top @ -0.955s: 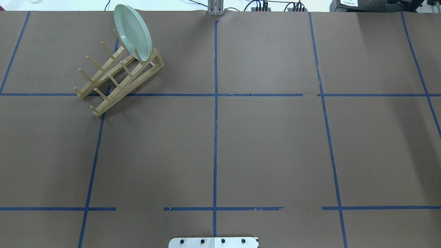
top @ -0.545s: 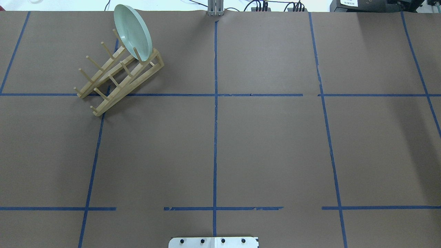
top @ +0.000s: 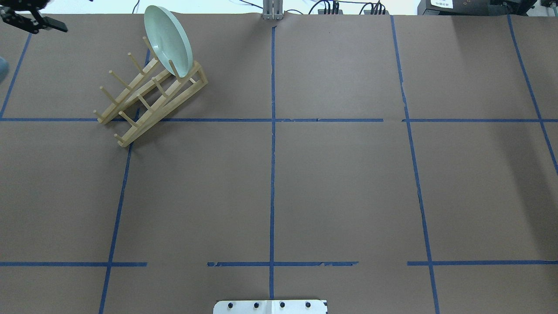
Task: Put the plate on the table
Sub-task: 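Reach the left gripper to the pale green plate's rim in the rack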
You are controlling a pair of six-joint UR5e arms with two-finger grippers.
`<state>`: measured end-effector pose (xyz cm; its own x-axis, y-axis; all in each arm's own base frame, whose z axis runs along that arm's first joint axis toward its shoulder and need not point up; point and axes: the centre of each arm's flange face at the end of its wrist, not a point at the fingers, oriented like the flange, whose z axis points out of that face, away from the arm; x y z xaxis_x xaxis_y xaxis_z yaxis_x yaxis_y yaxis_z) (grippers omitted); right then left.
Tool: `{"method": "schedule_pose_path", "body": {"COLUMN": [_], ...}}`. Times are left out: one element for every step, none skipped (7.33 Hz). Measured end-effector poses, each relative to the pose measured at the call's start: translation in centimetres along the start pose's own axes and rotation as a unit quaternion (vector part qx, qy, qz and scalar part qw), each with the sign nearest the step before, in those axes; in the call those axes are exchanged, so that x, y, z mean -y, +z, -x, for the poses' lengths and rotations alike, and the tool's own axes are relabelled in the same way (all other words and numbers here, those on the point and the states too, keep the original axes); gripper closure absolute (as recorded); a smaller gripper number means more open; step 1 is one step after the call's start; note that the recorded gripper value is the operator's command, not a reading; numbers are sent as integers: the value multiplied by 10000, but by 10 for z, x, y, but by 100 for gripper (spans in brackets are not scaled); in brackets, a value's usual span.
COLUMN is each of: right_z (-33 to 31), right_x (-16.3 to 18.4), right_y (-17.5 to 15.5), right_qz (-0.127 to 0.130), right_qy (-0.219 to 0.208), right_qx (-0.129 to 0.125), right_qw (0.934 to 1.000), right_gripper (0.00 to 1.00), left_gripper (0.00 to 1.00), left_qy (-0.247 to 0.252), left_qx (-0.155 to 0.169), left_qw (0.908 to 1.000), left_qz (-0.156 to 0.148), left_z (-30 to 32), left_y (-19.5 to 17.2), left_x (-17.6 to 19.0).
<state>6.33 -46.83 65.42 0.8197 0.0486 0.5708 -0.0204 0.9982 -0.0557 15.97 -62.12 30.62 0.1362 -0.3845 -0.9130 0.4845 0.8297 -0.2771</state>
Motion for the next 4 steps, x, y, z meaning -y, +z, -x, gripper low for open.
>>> {"method": "schedule_pose_path", "body": {"right_z": [0,0,0,0], "right_x": [0,0,0,0], "right_y": [0,0,0,0], "right_qz": [-1,-1,-3,-2], "right_qy": [-1,1,2,2], "right_qx": [0,0,0,0], "right_qw": [10000,10000,10000,10000], "right_gripper": [0,0,0,0], "left_gripper": [0,0,0,0], "left_qy": [-309,-514,-604,-609], "left_qx": [-302,-515,-661,-789], "left_qw": [9989,9963,9938,9922], "left_qz": [-204,-458,-656,-748], "left_z": [-9,-24,-37,-41], "left_y": [31,60,81,94], "left_x": [-20,-39,-50,-53]}}
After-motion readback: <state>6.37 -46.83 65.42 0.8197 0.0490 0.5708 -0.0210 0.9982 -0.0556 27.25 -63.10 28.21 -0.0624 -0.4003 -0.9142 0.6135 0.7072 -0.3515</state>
